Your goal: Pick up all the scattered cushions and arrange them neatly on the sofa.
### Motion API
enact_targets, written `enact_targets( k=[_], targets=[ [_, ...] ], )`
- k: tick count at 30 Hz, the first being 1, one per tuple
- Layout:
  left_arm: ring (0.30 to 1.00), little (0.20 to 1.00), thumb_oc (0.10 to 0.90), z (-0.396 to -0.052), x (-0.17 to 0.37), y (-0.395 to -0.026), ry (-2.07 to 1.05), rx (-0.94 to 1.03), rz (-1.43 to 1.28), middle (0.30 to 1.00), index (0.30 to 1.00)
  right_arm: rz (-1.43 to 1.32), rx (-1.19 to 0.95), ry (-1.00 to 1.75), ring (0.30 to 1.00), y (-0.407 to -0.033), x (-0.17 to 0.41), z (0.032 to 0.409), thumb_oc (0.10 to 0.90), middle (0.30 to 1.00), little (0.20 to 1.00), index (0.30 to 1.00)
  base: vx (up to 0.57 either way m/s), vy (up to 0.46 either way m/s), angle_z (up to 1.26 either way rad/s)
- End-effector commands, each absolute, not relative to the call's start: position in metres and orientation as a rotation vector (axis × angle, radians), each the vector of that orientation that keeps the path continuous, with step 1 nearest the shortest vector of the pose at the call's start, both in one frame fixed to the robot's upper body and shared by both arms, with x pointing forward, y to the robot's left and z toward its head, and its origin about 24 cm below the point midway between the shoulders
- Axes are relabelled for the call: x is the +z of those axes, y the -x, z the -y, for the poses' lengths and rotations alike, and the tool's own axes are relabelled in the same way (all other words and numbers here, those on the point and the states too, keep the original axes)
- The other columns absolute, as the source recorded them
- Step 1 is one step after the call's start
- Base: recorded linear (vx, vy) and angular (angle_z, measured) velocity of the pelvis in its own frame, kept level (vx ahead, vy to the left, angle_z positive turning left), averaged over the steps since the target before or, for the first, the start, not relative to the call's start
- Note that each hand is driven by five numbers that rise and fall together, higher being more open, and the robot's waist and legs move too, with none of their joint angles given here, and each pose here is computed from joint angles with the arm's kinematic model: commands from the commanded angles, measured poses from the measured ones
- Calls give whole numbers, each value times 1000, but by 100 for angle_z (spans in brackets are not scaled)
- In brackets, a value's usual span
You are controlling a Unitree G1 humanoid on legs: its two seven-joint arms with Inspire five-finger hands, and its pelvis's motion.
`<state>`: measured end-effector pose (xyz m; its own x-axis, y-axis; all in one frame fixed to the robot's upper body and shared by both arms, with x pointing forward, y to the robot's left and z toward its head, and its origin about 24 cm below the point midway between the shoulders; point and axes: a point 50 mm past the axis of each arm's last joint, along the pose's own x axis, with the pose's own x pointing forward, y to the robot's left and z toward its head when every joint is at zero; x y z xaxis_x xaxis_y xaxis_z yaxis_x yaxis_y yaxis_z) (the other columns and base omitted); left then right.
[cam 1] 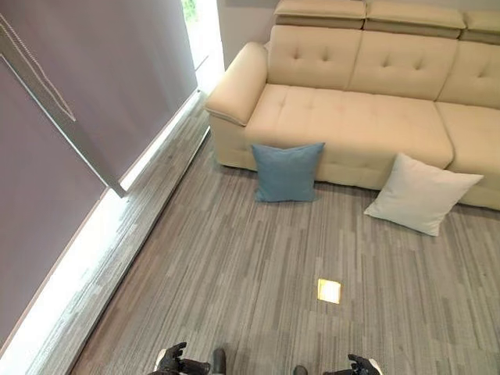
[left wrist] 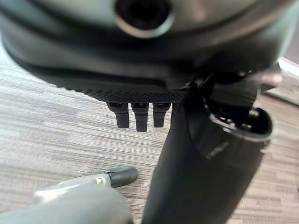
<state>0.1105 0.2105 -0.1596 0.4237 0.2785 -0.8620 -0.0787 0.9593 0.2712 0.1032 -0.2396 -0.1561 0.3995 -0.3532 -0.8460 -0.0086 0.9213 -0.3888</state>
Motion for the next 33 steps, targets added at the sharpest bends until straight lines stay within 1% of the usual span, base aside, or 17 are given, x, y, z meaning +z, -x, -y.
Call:
enact_targets(
  k=[1, 8, 11, 21, 29, 33],
  targets=[
    [900, 900, 800, -224, -155, -120, -222, 278, -1089, 900, 900, -1040, -268, 359, 900, -129, -146, 244, 800, 900, 900, 900, 51, -8, 30],
    [900, 900, 800, -227, -156, -115, -234, 276, -1103, 900, 900, -1032, -242, 376, 900, -131, -146, 240, 800, 900, 900, 900, 146, 70, 12],
    [900, 900, 800, -228, -156, -113, -239, 269, -1111, 900, 900, -1058, -219, 378, 900, -126, -150, 235, 800, 900, 900, 900, 251, 225, 3],
    [900, 900, 800, -241, -150, -123, -305, 259, -1076, 900, 900, -1008, -172, 408, 900, -143, -144, 229, 800, 900, 900, 900, 145, 198, -22],
    [900, 900, 800, -240, -149, -128, -309, 239, -1070, 900, 900, -1006, -161, 424, 900, -145, -143, 231, 800, 900, 900, 900, 224, 8, -6],
    [900, 900, 800, -236, -150, -129, -327, 212, -1071, 900, 900, -1025, -164, 442, 900, -139, -145, 235, 800, 900, 900, 900, 195, -56, 14]
  ],
)
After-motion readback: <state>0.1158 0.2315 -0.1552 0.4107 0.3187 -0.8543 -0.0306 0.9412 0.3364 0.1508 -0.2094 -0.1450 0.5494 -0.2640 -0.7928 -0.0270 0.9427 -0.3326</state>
